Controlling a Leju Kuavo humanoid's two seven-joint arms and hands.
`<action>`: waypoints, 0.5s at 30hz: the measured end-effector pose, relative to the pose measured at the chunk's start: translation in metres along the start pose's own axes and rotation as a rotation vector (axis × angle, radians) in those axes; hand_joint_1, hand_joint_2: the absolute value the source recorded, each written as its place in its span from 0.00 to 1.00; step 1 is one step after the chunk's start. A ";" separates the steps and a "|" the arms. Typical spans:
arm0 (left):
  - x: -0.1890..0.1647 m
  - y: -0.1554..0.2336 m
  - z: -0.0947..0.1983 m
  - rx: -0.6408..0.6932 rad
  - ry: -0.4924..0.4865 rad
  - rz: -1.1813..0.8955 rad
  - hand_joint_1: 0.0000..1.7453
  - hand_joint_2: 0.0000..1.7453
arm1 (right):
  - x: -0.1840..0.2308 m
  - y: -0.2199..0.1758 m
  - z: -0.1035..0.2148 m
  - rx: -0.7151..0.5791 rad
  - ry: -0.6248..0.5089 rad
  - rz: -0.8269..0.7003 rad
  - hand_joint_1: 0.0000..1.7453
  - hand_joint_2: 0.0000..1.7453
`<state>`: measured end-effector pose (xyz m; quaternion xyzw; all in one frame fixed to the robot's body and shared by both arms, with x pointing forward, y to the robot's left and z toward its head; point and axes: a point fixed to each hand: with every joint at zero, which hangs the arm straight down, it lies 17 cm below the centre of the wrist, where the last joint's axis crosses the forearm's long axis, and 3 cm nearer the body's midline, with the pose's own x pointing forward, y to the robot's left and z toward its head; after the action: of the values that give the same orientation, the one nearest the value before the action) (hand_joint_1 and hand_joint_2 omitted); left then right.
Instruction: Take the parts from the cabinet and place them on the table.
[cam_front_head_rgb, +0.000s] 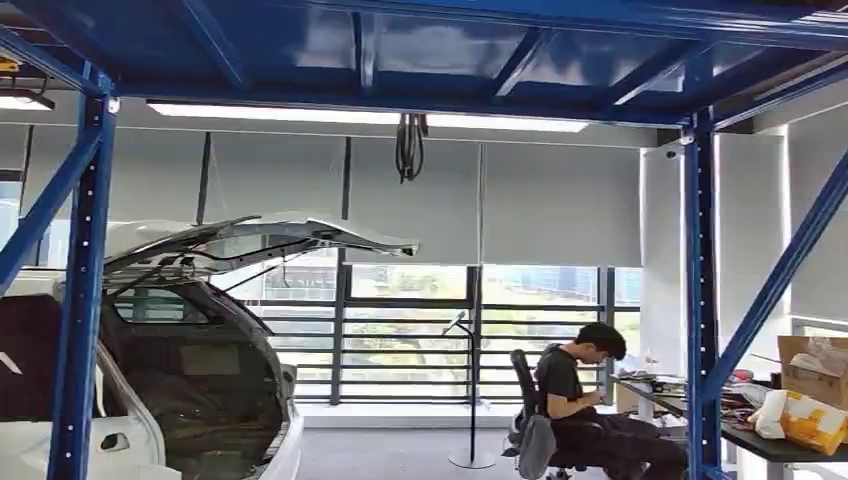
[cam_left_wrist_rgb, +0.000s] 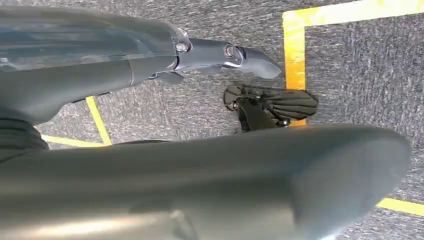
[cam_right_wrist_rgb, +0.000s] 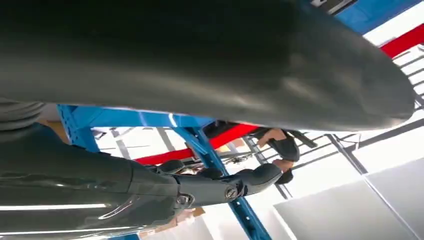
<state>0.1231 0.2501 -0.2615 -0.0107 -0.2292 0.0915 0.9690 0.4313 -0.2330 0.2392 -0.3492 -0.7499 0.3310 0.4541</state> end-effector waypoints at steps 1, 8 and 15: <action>0.000 0.000 0.000 0.000 -0.001 0.000 0.00 0.00 | 0.000 0.000 0.000 0.001 0.000 -0.001 0.00 0.00; -0.003 0.000 0.001 -0.002 0.004 -0.004 0.00 0.00 | -0.002 0.005 0.004 0.013 0.007 -0.010 0.00 0.00; -0.003 0.000 0.001 -0.003 0.004 -0.005 0.00 0.00 | -0.002 0.006 0.005 0.017 0.008 -0.013 0.00 0.00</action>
<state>0.1206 0.2493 -0.2619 -0.0115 -0.2275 0.0887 0.9696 0.4291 -0.2323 0.2312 -0.3419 -0.7474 0.3330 0.4621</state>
